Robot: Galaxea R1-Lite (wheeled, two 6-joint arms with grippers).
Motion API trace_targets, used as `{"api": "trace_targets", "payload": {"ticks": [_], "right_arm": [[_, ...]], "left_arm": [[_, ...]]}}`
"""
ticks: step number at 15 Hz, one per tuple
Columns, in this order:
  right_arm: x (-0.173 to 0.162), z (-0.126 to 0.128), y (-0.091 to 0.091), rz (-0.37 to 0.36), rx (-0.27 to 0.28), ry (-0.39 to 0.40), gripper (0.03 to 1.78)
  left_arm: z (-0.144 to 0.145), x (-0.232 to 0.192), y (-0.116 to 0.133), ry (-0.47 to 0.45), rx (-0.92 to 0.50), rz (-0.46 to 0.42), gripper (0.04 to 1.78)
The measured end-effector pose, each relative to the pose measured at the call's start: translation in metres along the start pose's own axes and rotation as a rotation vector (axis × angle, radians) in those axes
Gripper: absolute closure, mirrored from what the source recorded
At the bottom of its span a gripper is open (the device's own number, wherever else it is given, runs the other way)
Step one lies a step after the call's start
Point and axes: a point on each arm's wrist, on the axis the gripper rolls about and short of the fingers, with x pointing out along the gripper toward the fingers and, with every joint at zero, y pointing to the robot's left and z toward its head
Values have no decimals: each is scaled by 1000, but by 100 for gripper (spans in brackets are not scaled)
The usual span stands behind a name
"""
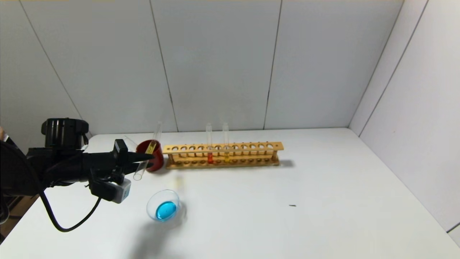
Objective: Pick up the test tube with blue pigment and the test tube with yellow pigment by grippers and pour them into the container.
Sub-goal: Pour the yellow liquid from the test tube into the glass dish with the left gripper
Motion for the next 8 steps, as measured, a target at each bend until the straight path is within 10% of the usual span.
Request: {"api": "trace_targets", "payload": {"ticks": [8], "right_arm": [[0,0,0,0,0,0,6]], "left_arm": [[-3,4,-3,5,53,11,151]]}}
